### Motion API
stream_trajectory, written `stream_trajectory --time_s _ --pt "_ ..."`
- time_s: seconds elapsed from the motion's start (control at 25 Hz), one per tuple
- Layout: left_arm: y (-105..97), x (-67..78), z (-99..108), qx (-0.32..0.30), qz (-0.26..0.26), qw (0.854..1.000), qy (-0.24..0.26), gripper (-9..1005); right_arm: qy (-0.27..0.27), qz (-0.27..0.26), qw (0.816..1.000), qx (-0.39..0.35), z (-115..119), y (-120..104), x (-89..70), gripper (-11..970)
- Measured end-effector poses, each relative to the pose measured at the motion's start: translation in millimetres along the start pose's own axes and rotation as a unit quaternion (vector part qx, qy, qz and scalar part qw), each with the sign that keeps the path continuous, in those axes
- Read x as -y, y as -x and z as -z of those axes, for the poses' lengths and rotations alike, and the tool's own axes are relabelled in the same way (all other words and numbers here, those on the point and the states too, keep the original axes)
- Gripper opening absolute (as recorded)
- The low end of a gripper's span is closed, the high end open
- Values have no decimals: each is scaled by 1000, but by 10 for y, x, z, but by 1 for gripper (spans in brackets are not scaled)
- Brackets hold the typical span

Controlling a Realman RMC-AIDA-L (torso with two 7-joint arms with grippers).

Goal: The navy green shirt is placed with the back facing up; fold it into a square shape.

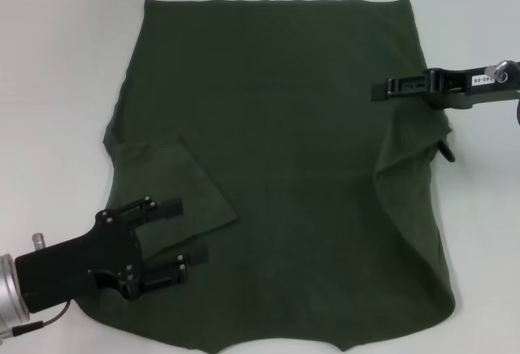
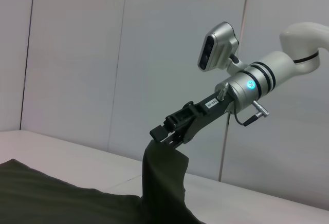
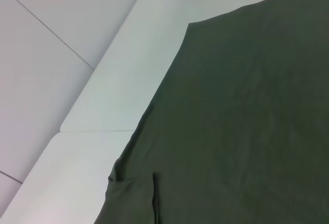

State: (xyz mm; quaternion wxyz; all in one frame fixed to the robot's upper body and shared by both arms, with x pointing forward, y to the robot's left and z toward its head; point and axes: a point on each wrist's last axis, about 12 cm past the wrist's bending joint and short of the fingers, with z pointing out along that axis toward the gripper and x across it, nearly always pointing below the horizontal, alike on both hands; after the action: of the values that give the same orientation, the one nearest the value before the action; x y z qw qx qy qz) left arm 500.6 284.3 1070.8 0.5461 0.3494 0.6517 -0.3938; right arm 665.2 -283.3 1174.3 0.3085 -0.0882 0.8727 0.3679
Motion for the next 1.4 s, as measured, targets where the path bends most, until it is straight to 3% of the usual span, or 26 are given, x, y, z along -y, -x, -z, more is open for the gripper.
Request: stream_trajectory --time_s 0.88,1.4 --pt "8 -1 -2 6 3 1000 2 805 -49 85 990 -97 -166 5 -141 871" --pt "5 1 2 5 4 1000 3 804 -55 111 986 -109 -67 94 -197 871"
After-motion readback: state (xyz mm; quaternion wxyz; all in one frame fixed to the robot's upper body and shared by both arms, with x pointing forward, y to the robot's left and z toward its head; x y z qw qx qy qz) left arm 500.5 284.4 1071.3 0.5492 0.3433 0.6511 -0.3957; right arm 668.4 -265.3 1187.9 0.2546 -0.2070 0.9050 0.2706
